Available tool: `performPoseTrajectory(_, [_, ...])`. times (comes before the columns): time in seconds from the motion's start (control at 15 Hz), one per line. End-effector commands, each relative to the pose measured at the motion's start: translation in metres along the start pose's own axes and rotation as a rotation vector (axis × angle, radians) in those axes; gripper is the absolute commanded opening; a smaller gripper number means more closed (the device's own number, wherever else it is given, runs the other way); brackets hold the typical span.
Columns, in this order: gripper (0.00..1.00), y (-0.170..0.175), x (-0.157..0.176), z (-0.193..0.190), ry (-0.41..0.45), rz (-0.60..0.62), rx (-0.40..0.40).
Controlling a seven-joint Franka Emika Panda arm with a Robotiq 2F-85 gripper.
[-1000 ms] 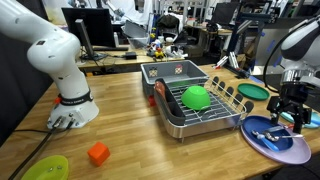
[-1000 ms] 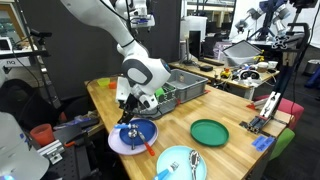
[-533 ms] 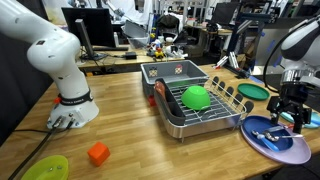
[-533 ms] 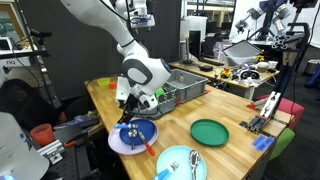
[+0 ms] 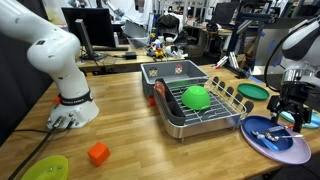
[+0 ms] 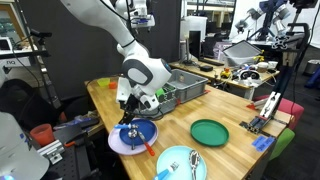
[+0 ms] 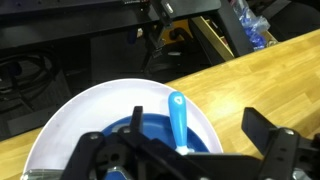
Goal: Put the small blue spoon on the dark blue plate
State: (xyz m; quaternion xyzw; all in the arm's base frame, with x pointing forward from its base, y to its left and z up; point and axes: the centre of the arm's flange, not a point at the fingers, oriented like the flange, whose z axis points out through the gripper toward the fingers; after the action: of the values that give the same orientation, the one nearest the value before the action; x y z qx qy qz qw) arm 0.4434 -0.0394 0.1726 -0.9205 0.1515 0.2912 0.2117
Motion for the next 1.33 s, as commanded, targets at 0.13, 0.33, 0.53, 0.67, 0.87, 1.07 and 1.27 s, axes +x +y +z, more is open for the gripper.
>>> performPoseTrajectory(0.13, [1.0, 0.009, -0.004, -0.002, 0.078, 0.042, 0.003])
performPoseTrajectory(0.33, [1.0, 0.011, -0.003, 0.0, 0.124, 0.076, -0.011])
performPoseTrajectory(0.53, [1.0, 0.012, -0.003, 0.001, 0.174, 0.101, -0.03])
performPoseTrajectory(0.67, [1.0, 0.013, -0.002, 0.002, 0.2, 0.117, -0.041])
performPoseTrajectory(0.87, [1.0, 0.014, 0.0, 0.005, 0.24, 0.141, -0.051])
performPoseTrajectory(1.07, [1.0, 0.013, 0.004, 0.01, 0.269, 0.167, -0.064])
performPoseTrajectory(1.27, [1.0, 0.013, 0.011, 0.01, 0.256, 0.164, -0.06])
